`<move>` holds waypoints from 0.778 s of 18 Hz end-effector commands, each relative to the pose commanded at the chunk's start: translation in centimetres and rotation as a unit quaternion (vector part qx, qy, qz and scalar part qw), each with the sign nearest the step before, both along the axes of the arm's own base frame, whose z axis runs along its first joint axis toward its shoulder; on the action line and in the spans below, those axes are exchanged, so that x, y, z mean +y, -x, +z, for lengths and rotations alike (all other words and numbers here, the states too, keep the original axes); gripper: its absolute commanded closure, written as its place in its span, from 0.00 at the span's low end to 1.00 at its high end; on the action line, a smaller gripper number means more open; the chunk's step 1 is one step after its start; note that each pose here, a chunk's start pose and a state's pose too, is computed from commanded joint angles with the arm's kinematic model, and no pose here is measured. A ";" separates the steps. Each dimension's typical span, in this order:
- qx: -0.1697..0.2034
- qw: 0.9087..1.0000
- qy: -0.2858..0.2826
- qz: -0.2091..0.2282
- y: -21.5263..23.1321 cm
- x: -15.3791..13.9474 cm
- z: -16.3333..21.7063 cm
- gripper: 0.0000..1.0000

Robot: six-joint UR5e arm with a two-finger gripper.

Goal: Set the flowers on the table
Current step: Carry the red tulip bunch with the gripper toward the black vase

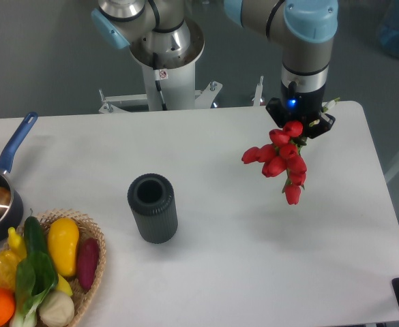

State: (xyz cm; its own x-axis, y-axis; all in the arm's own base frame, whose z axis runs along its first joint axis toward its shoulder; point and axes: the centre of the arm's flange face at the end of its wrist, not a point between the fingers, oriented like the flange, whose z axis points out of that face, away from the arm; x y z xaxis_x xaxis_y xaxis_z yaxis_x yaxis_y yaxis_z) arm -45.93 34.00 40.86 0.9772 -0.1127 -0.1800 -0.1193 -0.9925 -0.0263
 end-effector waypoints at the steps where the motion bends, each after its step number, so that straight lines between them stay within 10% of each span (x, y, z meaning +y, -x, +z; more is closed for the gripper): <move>1: 0.001 1.000 0.000 0.000 0.0 0.0 0.0 1.00; 14: -0.039 0.999 0.008 0.014 -2.3 5.3 -5.9 0.93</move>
State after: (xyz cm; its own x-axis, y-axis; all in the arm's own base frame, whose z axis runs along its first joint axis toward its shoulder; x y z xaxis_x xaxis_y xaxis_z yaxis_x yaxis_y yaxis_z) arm -43.67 39.27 34.92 0.9909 -0.0876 -0.1023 -0.0900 -0.9958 -0.0186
